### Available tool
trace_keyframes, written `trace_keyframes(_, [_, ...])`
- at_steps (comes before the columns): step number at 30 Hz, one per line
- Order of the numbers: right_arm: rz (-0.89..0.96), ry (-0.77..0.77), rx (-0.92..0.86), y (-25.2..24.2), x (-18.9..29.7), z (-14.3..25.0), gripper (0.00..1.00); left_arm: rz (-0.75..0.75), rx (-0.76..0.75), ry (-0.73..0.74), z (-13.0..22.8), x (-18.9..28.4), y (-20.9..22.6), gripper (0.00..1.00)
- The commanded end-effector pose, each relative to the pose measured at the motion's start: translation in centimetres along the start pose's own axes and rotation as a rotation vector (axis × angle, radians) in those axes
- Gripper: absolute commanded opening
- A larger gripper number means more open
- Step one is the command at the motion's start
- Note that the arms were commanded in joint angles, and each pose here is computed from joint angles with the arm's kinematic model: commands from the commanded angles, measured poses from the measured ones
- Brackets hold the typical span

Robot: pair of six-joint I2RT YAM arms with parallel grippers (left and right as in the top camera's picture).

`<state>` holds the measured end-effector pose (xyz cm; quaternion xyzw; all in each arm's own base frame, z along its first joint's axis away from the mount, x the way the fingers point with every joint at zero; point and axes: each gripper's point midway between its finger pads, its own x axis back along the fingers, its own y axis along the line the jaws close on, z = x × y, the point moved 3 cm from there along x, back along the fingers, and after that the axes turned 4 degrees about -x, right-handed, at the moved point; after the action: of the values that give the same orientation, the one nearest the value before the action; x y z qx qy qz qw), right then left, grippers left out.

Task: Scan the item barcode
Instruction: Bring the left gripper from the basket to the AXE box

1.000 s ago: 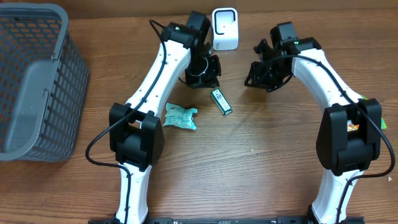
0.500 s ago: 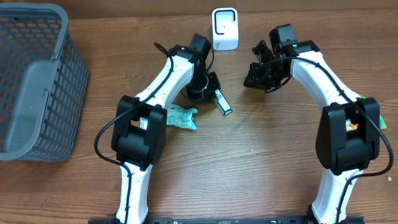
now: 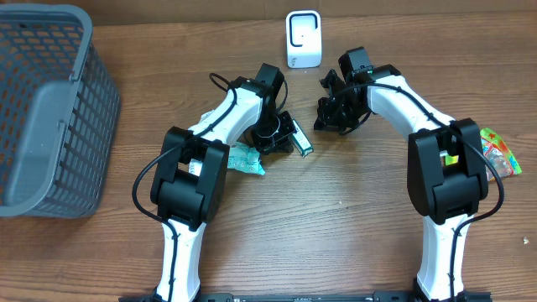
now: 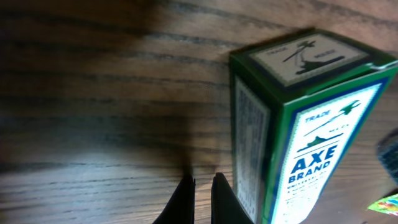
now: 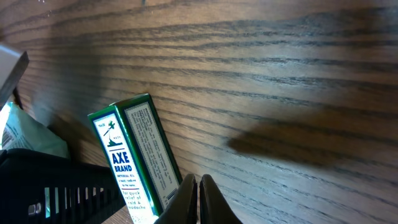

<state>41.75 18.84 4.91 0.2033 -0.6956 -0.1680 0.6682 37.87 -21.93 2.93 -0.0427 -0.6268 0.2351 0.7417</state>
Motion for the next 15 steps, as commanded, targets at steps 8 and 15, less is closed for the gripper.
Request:
trace_keyframes(8, [-0.024,0.043,0.027,1.0,-1.7,1.1,0.04,-0.012,0.025,-0.010,-0.5,-0.8,1.1,0.04])
trace_keyframes(15, [-0.080,0.062,0.030,1.0,-3.0,2.2,0.04,0.048,0.051,-0.013,-1.4,-1.2,2.0,0.04])
